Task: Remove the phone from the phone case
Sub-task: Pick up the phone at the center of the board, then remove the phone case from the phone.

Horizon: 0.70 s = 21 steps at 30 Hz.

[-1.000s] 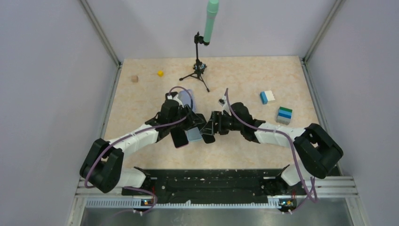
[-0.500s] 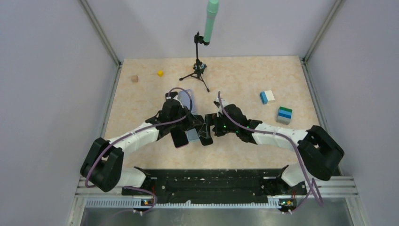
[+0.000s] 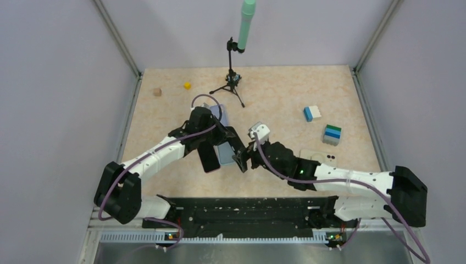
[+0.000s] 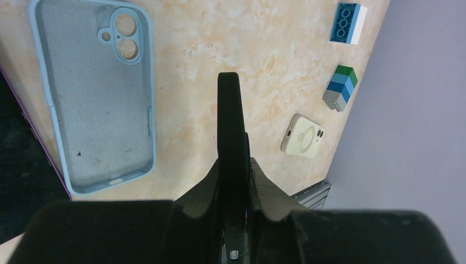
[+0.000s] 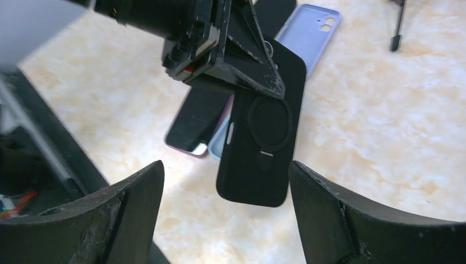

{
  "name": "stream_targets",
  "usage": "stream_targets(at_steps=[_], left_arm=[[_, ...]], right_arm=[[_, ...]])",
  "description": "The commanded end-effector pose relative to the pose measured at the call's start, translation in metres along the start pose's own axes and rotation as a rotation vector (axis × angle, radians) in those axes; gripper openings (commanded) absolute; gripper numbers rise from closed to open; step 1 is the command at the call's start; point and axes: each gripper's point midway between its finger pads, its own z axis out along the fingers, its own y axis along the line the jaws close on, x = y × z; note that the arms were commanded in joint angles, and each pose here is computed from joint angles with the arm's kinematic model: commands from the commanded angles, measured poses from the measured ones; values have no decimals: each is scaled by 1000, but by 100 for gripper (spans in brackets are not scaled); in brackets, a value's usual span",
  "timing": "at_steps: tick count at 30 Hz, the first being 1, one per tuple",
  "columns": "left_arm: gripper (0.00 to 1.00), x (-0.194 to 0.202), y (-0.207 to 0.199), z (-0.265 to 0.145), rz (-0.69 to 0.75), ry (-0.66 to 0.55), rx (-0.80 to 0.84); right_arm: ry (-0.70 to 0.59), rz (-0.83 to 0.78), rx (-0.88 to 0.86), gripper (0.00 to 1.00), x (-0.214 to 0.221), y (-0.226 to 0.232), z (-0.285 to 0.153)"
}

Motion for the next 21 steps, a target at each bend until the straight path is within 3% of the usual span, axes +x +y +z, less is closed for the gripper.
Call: stream_targets(at_steps=[1,5,9,21], left_arm=[[0,-14,-30,-12,-34,-44,69],[0,-13,-32,-16,-34,-44,71],[0,-12,-35,-20,-37,-38,78],[0,-11,-41,-23,-57,-25,102]], right_arm=[[-45,-216,129,80,-12,0,4],[-22,-380,204,77,-2,7,12],[2,-471,276,67,6,10,21],[61,-546,381,47,26,-1,34]])
